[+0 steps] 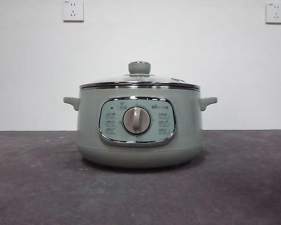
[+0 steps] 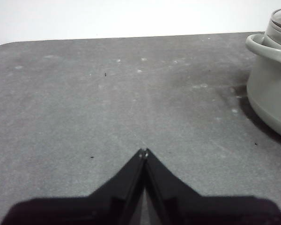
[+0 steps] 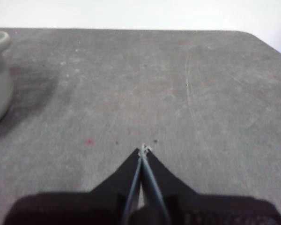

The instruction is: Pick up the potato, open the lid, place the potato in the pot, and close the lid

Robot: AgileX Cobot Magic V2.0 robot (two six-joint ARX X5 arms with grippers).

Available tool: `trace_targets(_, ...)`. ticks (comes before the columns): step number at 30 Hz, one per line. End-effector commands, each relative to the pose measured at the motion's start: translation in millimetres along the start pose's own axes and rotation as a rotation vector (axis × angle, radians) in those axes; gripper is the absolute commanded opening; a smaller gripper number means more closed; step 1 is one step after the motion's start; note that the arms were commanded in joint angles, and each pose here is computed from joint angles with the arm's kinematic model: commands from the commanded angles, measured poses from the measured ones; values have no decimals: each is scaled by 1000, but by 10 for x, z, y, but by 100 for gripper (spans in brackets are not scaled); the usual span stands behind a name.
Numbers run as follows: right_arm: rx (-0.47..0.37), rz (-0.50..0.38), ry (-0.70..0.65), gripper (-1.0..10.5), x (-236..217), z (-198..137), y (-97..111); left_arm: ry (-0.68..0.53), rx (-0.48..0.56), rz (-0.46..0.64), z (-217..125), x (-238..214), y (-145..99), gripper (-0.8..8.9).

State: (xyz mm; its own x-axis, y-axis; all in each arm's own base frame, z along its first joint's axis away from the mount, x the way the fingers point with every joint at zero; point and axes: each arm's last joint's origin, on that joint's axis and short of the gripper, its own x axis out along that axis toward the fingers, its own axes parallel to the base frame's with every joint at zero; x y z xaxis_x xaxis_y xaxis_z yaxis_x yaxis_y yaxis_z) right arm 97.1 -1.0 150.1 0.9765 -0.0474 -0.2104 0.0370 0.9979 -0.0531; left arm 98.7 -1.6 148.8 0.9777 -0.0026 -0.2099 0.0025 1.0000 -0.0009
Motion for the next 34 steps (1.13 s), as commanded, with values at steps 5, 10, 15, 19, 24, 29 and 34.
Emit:
trace_targets(5, -4, -8, -38, 1, -14, 1, -3, 10, 1, 4, -33, 10, 4, -1)
trace_targets(10, -4, -8, -35, 1, -13, -2, -3, 10, 1, 4, -33, 10, 4, -1)
trace_targets(15, -4, -8, -34, 1, -13, -1, -3, 10, 1, 5, -33, 10, 4, -1)
trace_targets(19, -4, -8, -34, 1, -13, -1, -3, 10, 1, 5, -33, 10, 4, -1)
trace_targets(24, -4, -8, -34, 1, -13, -1, -3, 10, 1, 5, -33, 10, 4, -1)
trace_targets(29, -4, -8, -34, 1, -13, -1, -3, 10, 1, 5, -33, 10, 4, -1)
trace_targets(34, -4, -8, -34, 1, -13, -1, -3, 10, 1, 5, -33, 10, 4, -1)
